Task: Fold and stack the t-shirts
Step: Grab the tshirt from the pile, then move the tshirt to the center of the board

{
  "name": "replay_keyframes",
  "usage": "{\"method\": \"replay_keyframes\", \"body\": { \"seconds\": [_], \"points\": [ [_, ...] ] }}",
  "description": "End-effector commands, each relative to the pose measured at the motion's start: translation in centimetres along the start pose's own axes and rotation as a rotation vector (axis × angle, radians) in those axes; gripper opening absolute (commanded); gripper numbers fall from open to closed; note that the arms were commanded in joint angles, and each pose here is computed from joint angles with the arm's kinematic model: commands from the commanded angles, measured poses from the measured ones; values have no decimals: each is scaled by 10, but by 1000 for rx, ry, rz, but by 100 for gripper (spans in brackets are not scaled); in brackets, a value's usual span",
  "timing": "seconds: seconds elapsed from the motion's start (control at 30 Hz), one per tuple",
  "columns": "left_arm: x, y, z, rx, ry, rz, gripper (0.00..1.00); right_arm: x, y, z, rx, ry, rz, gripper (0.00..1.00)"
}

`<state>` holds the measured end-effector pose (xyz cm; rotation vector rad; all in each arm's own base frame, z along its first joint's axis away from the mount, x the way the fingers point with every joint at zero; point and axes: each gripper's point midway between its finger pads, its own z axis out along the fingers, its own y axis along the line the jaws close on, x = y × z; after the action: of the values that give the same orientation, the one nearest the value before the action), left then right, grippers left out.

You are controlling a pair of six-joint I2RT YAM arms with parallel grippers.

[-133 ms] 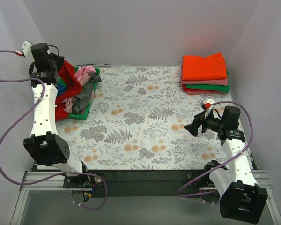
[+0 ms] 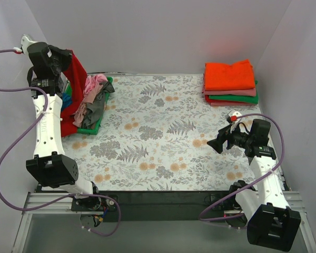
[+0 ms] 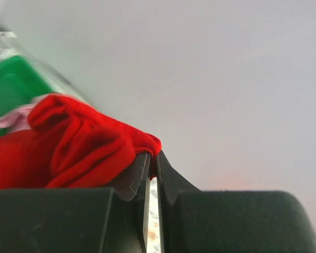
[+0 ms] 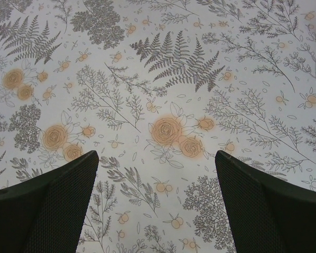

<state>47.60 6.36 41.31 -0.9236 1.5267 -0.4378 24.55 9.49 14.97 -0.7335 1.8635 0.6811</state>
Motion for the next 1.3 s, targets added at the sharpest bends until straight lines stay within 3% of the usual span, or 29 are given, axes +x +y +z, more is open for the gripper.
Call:
{"method": "replay_keyframes", "body": {
  "seconds": [0.0,0.2,0.63,0.83,1.07,1.27],
  "points": [
    [-36,-113,-71,438,3,-49,0,-9,-1,-2,-7,-27,-27,98],
    [-27,-166,-113,657,66,-41,0,-11,-1,-3,-12,-35,-29,97],
    [-39,-206,-157,765,-1,31,0,-9,-3,-4,-10,-36,-20,97],
    [-49,-249,-207,943,-25,26,0,-8,-4,-4,-8,-34,-13,98],
    [-86,-285,-249,1088,-135,-19,0,-7,-5,-5,-6,-35,-11,97],
    [-68,-301,-261,1210,-58,-57,0,-7,-5,-5,-2,-37,-11,97]
  ]
}}
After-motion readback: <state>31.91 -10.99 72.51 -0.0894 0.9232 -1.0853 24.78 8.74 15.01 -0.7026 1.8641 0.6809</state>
